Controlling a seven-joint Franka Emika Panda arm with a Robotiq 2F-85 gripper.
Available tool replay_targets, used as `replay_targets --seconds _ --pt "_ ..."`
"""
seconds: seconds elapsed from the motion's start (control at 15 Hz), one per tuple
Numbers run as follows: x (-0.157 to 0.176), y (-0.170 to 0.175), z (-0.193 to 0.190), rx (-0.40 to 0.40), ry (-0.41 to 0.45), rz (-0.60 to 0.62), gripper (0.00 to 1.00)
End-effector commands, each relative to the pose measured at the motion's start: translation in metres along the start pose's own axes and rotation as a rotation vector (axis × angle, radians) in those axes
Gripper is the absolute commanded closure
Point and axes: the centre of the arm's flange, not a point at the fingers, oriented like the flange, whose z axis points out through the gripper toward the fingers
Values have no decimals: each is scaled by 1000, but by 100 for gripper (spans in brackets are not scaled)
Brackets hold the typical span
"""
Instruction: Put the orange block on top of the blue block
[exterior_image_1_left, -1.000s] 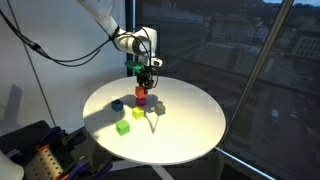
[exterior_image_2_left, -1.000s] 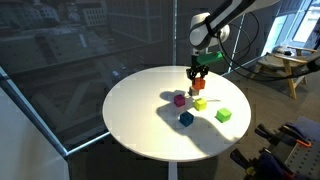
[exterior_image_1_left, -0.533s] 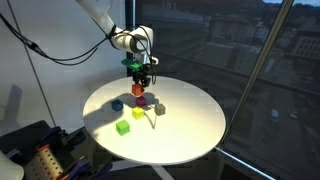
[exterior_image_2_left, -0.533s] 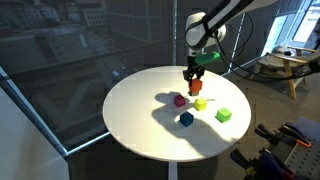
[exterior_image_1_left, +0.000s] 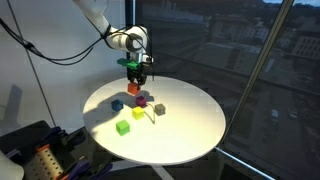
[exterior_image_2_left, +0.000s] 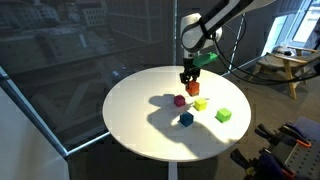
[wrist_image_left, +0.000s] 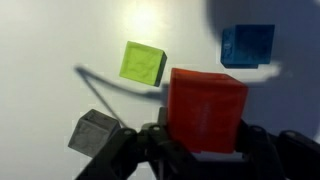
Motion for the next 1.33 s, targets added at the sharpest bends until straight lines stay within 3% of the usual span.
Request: replay_targets --seconds 0.0,0.53,0.6,1.13,1.2,1.27 --pt "-7 -10 -8 -13 -11 -93 69" --pt "-10 -25 -5 5 -19 -170 69" --pt "-4 -29 2 8 -8 -141 44" --pt "-4 -28 2 9 -8 -147 44" --pt "-4 -28 2 9 -8 -147 69" --pt "-5 -29 3 -4 -3 -144 69"
